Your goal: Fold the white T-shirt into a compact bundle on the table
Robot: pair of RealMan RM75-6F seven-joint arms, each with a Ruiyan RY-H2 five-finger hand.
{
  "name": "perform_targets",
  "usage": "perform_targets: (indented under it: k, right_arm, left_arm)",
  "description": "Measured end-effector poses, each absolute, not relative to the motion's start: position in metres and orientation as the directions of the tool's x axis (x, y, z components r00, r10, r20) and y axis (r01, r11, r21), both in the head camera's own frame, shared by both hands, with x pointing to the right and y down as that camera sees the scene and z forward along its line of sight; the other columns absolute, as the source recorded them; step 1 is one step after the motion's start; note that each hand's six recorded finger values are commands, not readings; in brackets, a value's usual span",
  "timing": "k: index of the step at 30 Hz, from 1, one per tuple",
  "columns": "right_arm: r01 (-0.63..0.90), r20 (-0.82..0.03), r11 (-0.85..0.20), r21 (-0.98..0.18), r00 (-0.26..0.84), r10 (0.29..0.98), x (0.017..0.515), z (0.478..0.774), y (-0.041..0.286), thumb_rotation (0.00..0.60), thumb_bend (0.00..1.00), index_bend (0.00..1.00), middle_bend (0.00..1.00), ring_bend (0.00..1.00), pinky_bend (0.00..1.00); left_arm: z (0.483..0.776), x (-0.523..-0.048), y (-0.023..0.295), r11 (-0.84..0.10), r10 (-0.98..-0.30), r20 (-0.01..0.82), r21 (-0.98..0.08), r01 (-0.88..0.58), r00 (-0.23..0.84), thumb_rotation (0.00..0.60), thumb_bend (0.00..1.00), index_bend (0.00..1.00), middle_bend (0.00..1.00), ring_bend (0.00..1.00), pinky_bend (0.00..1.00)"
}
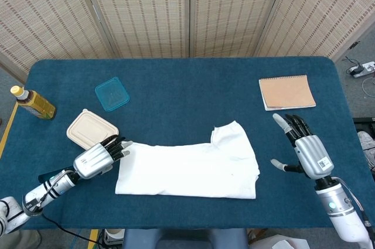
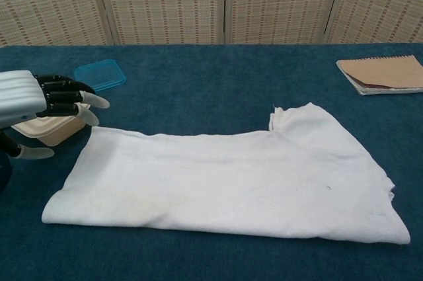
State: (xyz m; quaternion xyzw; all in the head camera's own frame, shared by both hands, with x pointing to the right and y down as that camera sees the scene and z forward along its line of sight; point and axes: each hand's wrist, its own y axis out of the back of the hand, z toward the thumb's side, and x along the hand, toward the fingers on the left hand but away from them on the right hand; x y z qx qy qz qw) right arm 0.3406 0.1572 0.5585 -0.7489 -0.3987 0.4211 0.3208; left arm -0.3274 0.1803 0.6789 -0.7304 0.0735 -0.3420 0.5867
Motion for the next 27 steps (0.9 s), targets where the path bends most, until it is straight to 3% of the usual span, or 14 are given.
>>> perform_targets:
  k: [14,27]
  right_arm:
    - [0.327,-0.375,-0.470,-0.820,0.313,0.873,0.342,0.556,0.161,0.600,0.07,0.06,0.14,0.04,0.02]
    - [0.330,-0.372,-0.466,-0.821,0.310,0.875,0.340,0.556,0.160,0.600,0.07,0.08,0.14,0.03,0.02]
  left_arm:
    - [0.704,-0.326,0.183,-0.264,-0.470,0.436,-0.899,0.349,0.768,0.600,0.26,0.29,0.12,0.08,0.12]
    - [0.722,-0.326,0.192,-0.300,-0.465,0.463,-0.884,0.358,0.755,0.600,0.26,0.28,0.10,0.07,0.10]
